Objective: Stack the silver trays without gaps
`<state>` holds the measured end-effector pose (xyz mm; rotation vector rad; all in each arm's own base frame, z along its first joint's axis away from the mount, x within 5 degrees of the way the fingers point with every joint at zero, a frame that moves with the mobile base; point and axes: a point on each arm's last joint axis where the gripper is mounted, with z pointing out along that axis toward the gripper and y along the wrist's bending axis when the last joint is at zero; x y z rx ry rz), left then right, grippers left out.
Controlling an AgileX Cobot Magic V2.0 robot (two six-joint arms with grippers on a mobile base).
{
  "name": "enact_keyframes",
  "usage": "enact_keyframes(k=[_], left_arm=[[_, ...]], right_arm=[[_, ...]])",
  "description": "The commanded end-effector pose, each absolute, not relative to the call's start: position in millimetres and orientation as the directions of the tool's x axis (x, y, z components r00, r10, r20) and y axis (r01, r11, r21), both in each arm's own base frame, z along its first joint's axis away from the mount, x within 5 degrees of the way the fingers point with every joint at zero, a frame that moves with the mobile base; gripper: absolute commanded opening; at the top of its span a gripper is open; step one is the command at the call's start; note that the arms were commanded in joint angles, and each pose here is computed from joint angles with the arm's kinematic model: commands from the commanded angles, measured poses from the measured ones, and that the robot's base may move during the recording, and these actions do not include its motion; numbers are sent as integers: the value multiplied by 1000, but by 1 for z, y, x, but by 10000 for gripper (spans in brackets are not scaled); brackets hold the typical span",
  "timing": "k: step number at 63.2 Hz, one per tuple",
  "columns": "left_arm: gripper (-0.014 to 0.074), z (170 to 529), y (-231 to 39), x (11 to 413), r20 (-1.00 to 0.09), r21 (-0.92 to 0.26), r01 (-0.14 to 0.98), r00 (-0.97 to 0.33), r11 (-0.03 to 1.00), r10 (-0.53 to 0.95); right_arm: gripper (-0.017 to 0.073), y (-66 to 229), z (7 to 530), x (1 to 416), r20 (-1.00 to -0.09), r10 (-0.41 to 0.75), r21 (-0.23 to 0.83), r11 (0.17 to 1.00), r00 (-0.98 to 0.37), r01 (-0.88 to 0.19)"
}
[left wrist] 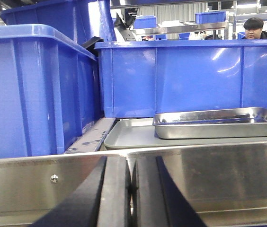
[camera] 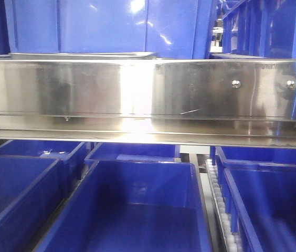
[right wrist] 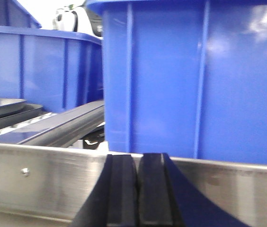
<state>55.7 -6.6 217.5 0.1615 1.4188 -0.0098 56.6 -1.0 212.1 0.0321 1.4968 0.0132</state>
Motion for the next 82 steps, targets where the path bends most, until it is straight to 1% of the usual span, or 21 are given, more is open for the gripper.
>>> enact_keyframes(k=[1,30,37,40,41,51,54,65,70,75,82], left_arm=[[2,220,-6,55,-981,110,99,174,989,91],[2,220,-6,55,-981,110,99,174,989,91],[2,220,-6,55,-981,110,99,174,989,91],[2,220,-6,55,-981,110,99,174,989,91],[2,220,-6,55,-981,110,99,174,989,91],[2,220,-6,55,-981,110,99,174,989,91],[2,220,-6,55,-981,110,99,174,989,91],[2,220,-6,55,-981,110,99,174,989,91],[2,220,-6,55,-981,110,99,174,989,91],[2,220,-6,55,-981,110,99,174,989,91],[2,220,-6,55,-981,110,99,174,989,91]], right_arm=[[-75,0,214,56,-995,10,11,1000,98,11],[-75,1,216,56,-993,10,10,1000,120,-2],[-75,1,216,56,-993,8,8,1000,121,0],[-75,0,216,56,-992,30,31,1000,122,1],[-75,0,216,56,-992,14,14,1000,123,5],[-75,-1,215,56,-994,20,22,1000,112,16],[-75,-1,215,56,-995,3,5,1000,102,18],[-75,-1,215,56,-994,0,2,1000,106,19],[-75,-1,214,56,-995,-18,-16,1000,96,20],[-75,-1,214,56,-993,-68,-66,997,95,25],[-75,-1,214,56,-993,-77,-75,997,94,26]])
